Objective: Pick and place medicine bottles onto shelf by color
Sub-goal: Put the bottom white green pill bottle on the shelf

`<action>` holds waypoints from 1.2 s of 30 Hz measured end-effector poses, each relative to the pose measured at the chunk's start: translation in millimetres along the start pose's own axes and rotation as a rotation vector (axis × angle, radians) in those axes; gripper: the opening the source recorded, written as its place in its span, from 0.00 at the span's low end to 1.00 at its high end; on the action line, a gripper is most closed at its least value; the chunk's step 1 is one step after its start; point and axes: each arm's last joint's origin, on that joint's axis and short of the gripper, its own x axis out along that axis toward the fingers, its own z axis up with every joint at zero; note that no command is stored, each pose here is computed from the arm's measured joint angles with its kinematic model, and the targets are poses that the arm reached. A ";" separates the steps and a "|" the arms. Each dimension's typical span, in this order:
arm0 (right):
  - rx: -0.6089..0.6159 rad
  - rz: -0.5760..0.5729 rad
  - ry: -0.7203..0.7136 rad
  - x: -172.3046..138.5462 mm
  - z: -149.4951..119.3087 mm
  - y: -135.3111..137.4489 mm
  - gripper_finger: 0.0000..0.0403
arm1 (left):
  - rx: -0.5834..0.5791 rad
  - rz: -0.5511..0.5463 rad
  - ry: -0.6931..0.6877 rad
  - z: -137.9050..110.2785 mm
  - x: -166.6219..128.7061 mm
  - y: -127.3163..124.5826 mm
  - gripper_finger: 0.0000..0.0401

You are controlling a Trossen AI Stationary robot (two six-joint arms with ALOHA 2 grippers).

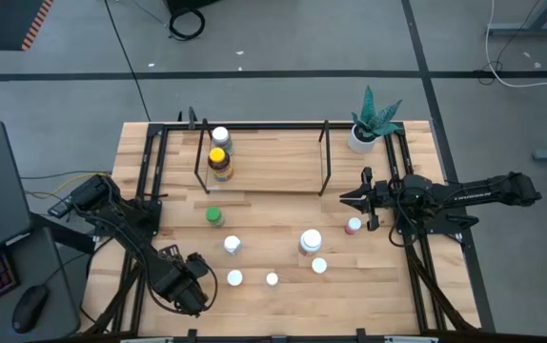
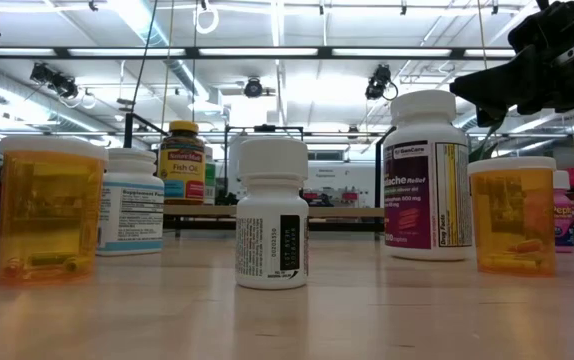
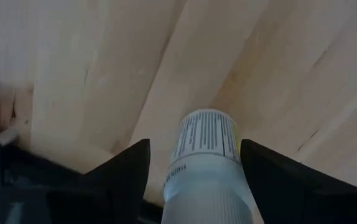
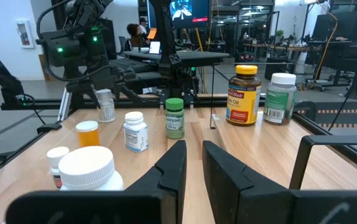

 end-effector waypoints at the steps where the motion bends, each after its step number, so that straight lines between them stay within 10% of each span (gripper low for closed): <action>1: 0.000 0.000 0.000 0.0 0.0 0.0 0.15 | -0.003 0.000 0.004 0.6 -0.1 0.4 0.66; 36: 0.000 0.000 0.000 0.0 0.0 0.0 0.15 | -0.014 -0.019 0.008 4.9 -2.4 0.0 0.68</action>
